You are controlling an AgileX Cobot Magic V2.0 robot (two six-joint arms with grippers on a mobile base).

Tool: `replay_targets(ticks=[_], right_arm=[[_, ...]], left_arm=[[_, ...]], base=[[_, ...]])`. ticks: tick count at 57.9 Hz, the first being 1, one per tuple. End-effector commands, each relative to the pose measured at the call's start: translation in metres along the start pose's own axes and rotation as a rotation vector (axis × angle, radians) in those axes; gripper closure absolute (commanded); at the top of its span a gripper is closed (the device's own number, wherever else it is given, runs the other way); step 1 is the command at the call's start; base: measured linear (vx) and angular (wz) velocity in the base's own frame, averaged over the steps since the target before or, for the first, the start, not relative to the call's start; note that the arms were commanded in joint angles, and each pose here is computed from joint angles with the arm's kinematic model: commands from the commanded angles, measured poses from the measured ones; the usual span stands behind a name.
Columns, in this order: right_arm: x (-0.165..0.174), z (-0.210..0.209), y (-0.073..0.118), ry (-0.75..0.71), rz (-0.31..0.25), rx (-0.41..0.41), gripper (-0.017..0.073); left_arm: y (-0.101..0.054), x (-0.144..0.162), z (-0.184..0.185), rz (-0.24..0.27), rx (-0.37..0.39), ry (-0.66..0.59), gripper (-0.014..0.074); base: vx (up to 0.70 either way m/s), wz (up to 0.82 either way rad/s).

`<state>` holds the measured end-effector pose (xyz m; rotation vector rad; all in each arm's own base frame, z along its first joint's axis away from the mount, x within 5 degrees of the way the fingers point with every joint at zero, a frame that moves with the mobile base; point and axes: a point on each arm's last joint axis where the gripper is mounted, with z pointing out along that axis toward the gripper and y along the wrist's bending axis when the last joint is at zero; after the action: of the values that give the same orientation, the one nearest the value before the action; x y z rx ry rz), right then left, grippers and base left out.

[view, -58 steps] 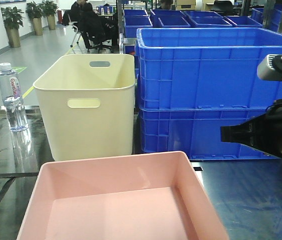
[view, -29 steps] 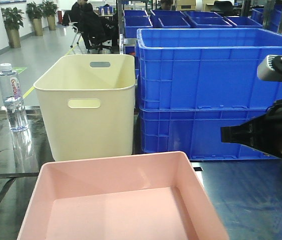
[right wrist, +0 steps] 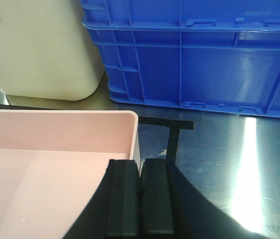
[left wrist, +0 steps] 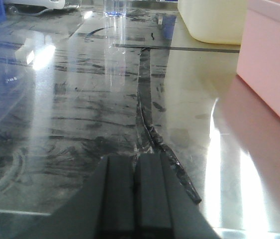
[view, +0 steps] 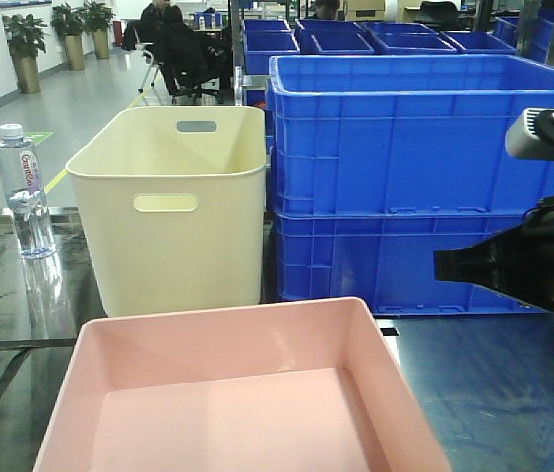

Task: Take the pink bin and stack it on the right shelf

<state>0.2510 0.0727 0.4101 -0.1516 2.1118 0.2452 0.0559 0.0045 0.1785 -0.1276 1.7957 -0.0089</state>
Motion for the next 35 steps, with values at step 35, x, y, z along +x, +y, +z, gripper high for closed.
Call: replay_targets(ticks=[35], right_arm=[[0.156,-0.094,-0.053,-0.370,-0.074,0.271,0.0570]], left_arm=[[-0.001,-0.001,0.002,-0.005,0.009,-0.039,0.0598]], base=[[0.00,0.00]])
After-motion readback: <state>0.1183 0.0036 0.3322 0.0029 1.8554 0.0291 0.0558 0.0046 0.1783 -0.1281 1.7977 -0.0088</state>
